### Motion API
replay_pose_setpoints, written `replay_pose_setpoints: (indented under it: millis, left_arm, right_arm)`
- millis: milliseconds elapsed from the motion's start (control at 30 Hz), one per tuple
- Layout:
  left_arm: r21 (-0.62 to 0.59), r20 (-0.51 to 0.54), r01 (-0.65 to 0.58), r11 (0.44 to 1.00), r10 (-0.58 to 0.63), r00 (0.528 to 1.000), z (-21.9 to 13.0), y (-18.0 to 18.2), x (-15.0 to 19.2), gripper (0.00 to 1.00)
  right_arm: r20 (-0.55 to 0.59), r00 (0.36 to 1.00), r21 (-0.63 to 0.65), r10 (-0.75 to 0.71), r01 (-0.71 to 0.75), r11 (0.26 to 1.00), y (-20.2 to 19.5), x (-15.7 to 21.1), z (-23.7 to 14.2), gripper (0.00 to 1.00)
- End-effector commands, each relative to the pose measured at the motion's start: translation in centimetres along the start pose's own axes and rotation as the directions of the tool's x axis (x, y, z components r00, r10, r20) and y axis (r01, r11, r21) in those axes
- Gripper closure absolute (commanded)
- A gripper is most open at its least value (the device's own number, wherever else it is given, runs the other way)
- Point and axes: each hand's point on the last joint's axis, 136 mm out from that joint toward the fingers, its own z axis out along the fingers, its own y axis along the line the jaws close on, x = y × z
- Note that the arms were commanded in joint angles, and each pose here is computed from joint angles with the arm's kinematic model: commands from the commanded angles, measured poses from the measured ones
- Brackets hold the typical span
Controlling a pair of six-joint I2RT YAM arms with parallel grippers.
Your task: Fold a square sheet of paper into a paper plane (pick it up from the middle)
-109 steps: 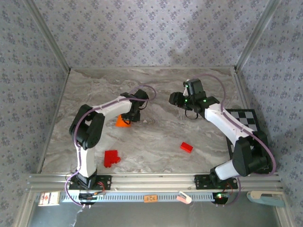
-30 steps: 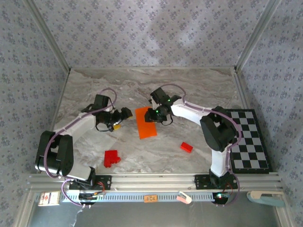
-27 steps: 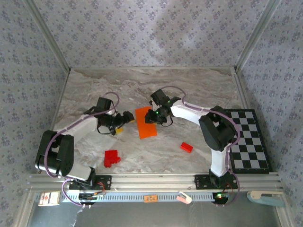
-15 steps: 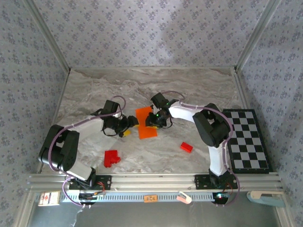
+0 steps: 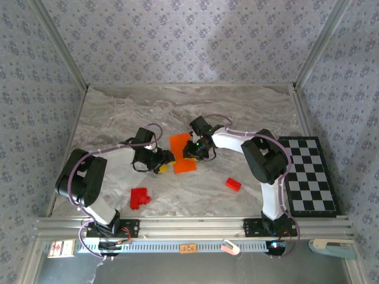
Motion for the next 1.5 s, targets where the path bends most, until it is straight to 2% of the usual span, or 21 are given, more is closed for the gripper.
replay_pose_setpoints:
  millis: [0, 400, 567, 1233, 1467]
  left_arm:
    - [0.019, -0.009, -0.026, 0.999, 0.026, 1.0, 0.4, -1.3, -0.3, 0.5]
    - [-0.022, 0.016, -0.046, 0.999, 0.046, 0.999, 1.2, -1.8, -1.0, 0.53]
    - [-0.117, 0.043, -0.075, 0.99, 0.081, 0.996, 0.9, -0.9, -2.0, 0.53]
    - [-0.099, 0.008, -0.106, 0.989, 0.107, 0.994, 2.5, -2.3, -2.2, 0.56]
    - [-0.161, 0.05, -0.111, 0.981, 0.12, 0.992, 1.5, -1.5, -2.5, 0.56]
  right_arm:
    - [-0.056, 0.996, 0.103, 0.063, -0.057, 0.993, -3.4, 1.6, 1.7, 0.71]
    - [-0.06, 0.996, 0.104, 0.062, -0.056, 0.993, -3.5, 1.5, 1.9, 0.73]
    - [-0.063, 0.996, 0.108, 0.063, -0.056, 0.993, -3.6, 1.6, 2.0, 0.74]
    - [-0.064, 0.995, 0.079, 0.076, -0.071, 0.994, -3.4, 1.6, 2.1, 0.74]
    - [-0.068, 0.995, 0.082, 0.079, -0.073, 0.994, -3.6, 1.7, 2.2, 0.74]
